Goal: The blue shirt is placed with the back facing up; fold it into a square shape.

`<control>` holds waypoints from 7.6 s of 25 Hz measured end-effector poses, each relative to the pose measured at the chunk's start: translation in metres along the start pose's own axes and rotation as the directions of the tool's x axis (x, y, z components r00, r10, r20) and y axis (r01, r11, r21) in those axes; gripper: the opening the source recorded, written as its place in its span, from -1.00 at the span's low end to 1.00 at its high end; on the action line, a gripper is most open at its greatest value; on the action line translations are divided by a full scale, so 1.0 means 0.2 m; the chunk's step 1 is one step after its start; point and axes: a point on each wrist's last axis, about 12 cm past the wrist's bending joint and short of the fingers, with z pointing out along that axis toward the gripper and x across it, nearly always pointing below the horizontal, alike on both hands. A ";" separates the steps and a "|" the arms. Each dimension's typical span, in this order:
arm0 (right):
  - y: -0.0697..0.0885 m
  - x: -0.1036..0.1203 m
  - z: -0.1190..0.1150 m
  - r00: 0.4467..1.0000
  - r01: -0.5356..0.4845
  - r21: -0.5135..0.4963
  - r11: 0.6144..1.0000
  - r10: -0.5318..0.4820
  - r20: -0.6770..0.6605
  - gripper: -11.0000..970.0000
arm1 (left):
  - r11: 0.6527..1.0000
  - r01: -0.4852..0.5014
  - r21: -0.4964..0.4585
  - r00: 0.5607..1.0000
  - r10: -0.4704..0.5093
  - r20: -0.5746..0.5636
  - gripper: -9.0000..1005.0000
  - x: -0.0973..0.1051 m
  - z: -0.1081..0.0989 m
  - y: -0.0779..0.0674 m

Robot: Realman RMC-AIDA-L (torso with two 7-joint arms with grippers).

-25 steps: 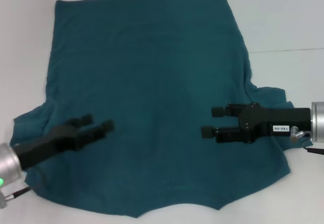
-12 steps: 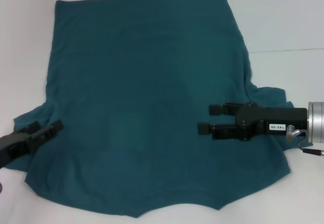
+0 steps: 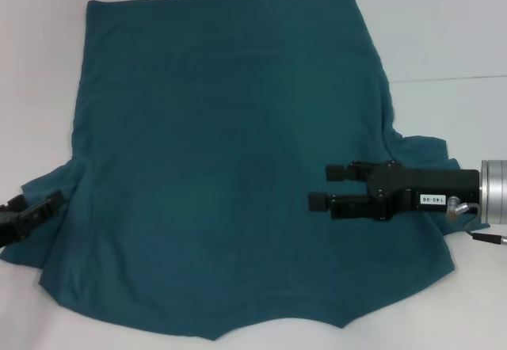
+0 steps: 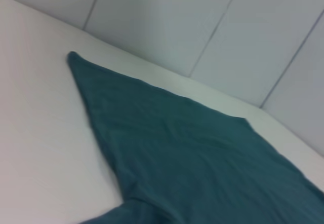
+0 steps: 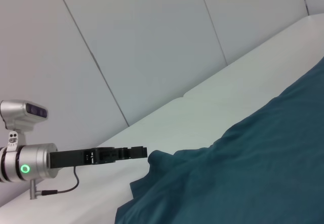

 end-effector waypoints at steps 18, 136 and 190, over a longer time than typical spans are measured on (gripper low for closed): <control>0.00 0.01 -0.01 1.000 -0.009 0.004 1.000 0.009 0.003 0.85 | 0.993 -0.039 -0.112 0.999 0.037 -0.025 0.77 0.01 0.07 0.04; 0.00 0.06 0.00 0.999 -0.038 0.011 0.999 0.038 0.020 0.77 | 0.974 0.021 0.225 1.000 -0.017 -0.023 -0.72 -0.08 0.40 -0.31; -0.11 0.11 -0.22 0.954 -0.296 0.177 0.939 0.280 0.109 0.74 | 0.795 -0.243 0.556 0.970 0.193 0.149 0.80 0.01 0.18 -0.47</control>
